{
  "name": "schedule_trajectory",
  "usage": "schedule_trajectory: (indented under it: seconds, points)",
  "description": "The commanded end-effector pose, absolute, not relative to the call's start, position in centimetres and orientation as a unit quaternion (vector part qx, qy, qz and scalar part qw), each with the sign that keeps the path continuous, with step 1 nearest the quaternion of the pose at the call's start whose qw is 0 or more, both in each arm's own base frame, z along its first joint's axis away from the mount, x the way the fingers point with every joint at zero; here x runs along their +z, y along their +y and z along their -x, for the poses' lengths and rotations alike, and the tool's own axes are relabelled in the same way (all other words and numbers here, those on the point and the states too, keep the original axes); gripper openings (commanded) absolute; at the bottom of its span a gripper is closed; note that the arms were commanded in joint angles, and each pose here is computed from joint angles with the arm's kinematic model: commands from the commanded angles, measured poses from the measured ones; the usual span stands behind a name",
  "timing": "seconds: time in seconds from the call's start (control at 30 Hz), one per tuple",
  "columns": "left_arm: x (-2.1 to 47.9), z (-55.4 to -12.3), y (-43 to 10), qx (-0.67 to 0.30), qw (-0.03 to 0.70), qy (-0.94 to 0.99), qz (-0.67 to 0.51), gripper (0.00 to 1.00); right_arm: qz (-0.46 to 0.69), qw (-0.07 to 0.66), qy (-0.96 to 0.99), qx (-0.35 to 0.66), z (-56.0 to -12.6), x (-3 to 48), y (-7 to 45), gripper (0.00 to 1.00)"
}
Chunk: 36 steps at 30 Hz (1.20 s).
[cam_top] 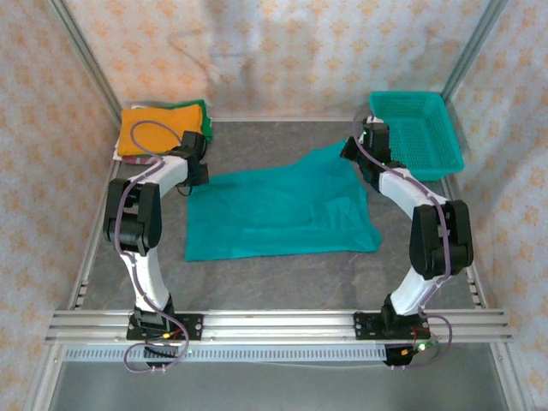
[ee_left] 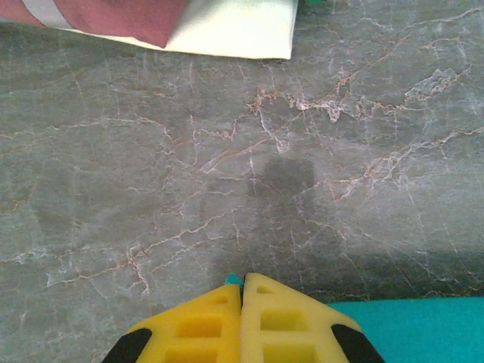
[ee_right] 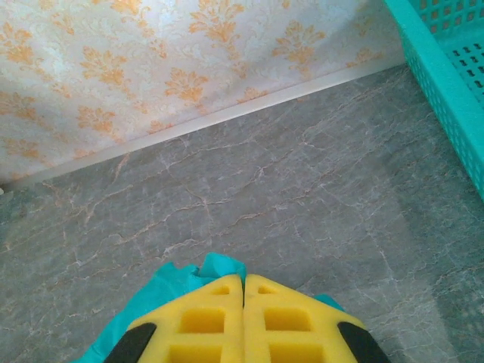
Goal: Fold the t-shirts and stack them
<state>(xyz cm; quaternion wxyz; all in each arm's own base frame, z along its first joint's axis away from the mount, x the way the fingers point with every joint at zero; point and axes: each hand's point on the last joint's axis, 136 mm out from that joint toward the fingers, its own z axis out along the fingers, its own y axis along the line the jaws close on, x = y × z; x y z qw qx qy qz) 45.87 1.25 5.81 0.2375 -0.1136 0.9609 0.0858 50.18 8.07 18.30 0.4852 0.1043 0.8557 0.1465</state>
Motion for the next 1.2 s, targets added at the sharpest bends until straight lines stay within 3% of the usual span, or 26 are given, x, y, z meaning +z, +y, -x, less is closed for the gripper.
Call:
schedule_trajectory:
  seconds: [0.0, 0.5, 1.17]
  points:
    - [9.8, -46.1, 2.2, 0.11, 0.288, 0.944, 0.12, 0.0, -0.095, 0.526, 0.832, 0.146, -49.6, 21.4, 7.9, 0.0]
    - [7.9, -42.9, 2.7, 0.122, 0.259, 0.949, 0.132, 0.0, -0.104, 0.525, 0.832, 0.144, -45.6, 20.3, 7.0, 0.0]
    - [8.5, -40.5, 2.5, 0.142, 0.259, 0.944, 0.147, 0.01, -0.108, 0.526, 0.83, 0.151, -43.7, 20.4, 6.8, 0.0]
